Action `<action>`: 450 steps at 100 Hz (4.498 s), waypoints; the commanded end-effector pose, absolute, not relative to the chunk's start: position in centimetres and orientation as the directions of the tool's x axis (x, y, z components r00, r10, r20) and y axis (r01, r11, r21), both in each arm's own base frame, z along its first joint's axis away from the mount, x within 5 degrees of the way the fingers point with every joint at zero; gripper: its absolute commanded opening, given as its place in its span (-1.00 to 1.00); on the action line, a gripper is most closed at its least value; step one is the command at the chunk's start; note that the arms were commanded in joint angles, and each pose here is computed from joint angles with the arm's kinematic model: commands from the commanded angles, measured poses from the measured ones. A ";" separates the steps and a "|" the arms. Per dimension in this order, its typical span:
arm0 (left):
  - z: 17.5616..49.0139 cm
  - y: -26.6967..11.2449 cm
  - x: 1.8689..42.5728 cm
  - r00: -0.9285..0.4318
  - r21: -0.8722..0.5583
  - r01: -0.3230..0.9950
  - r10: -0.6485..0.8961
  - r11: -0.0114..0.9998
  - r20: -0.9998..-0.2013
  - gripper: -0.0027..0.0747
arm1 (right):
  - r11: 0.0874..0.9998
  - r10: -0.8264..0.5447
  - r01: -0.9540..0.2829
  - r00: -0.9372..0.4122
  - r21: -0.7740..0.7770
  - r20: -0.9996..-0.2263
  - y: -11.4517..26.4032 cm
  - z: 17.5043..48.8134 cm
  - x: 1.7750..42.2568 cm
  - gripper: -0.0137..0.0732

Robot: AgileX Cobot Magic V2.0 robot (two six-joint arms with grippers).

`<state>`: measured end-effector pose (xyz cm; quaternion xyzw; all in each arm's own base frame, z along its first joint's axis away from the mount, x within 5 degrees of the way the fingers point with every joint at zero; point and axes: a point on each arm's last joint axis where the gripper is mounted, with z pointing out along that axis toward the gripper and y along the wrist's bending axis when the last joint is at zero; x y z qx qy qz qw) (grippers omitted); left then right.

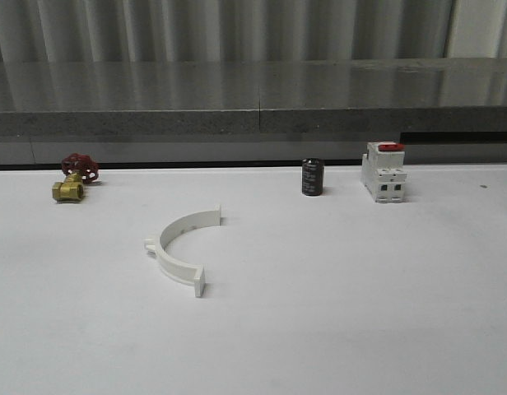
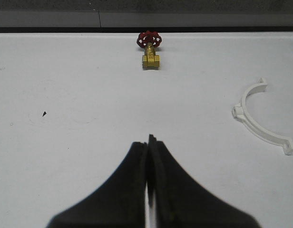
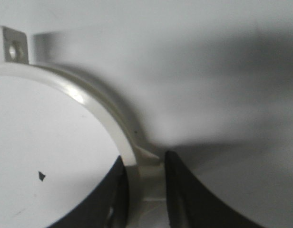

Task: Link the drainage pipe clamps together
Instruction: 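Carry the clamp half to the placed half and join their ends, then open the right gripper and lift it away from the joined ring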

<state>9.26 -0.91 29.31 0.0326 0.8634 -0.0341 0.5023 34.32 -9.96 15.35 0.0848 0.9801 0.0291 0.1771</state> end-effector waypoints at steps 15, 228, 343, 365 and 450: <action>30.6 -0.9 9.5 -0.418 -0.037 0.085 0.002 0.996 -0.908 -0.99 | 0.982 0.180 0.137 -0.897 0.131 -0.405 -8.5 19.2 35.5 -0.60; 30.6 -0.9 9.5 -0.418 -0.037 0.085 0.002 0.996 -0.908 -0.99 | 0.970 0.132 0.014 -0.872 0.244 -0.472 24.8 19.7 35.9 -0.60; 30.6 -0.9 9.5 -0.418 -0.037 0.085 0.002 0.996 -0.908 -0.99 | 0.965 0.151 0.037 -0.888 0.260 -0.435 25.3 19.0 35.6 0.58; 30.6 -0.9 9.5 -0.418 -0.037 0.085 0.002 0.996 -0.908 -0.99 | 0.970 0.048 -0.079 -0.863 0.228 -0.503 25.0 21.4 35.9 0.58; 30.6 -0.9 9.5 -0.418 -0.037 0.085 0.002 0.996 -0.908 -0.99 | 0.999 0.031 0.048 -0.678 -0.002 -0.735 1.9 36.4 26.6 0.56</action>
